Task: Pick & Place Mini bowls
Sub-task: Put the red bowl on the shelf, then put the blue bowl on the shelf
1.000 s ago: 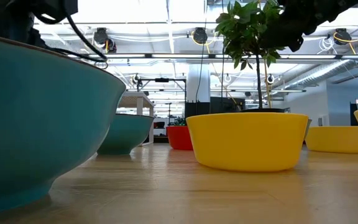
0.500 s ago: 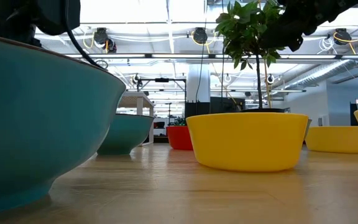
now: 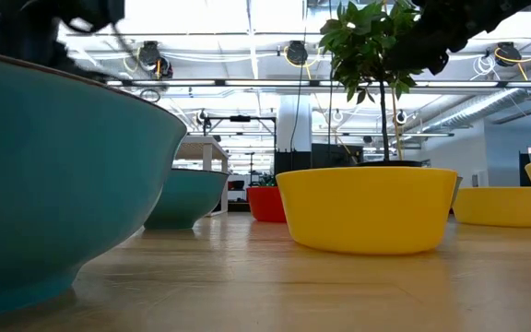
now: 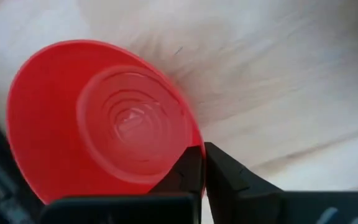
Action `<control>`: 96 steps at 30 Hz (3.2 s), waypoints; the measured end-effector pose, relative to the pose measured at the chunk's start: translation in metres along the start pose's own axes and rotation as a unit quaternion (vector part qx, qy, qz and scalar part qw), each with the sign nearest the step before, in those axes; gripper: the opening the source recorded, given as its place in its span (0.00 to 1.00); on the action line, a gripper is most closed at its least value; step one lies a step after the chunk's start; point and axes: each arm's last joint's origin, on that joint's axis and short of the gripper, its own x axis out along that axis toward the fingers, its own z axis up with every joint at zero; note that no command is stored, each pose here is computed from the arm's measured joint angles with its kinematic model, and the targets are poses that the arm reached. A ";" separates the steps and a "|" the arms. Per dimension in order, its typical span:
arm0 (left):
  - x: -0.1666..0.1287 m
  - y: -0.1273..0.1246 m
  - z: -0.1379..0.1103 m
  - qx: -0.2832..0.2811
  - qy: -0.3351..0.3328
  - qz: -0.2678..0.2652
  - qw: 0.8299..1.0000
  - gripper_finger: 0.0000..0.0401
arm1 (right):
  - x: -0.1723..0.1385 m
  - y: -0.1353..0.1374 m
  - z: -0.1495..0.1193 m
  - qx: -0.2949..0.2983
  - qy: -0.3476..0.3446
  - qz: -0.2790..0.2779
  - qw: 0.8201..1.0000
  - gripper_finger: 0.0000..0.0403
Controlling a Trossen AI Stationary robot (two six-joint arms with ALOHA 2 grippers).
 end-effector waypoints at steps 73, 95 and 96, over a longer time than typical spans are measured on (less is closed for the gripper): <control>-0.132 0.130 0.221 0.130 -0.183 0.062 0.972 0.48 | 0.002 -0.023 0.012 0.123 -0.070 -0.121 0.983 0.40; -0.141 -0.018 0.140 0.187 -0.127 -0.161 0.961 0.48 | 0.002 -0.023 0.011 0.093 -0.065 -0.121 0.986 0.40; -0.137 -0.026 0.136 0.193 -0.119 -0.158 0.961 0.48 | 0.002 -0.023 0.011 0.089 -0.065 -0.122 0.986 0.40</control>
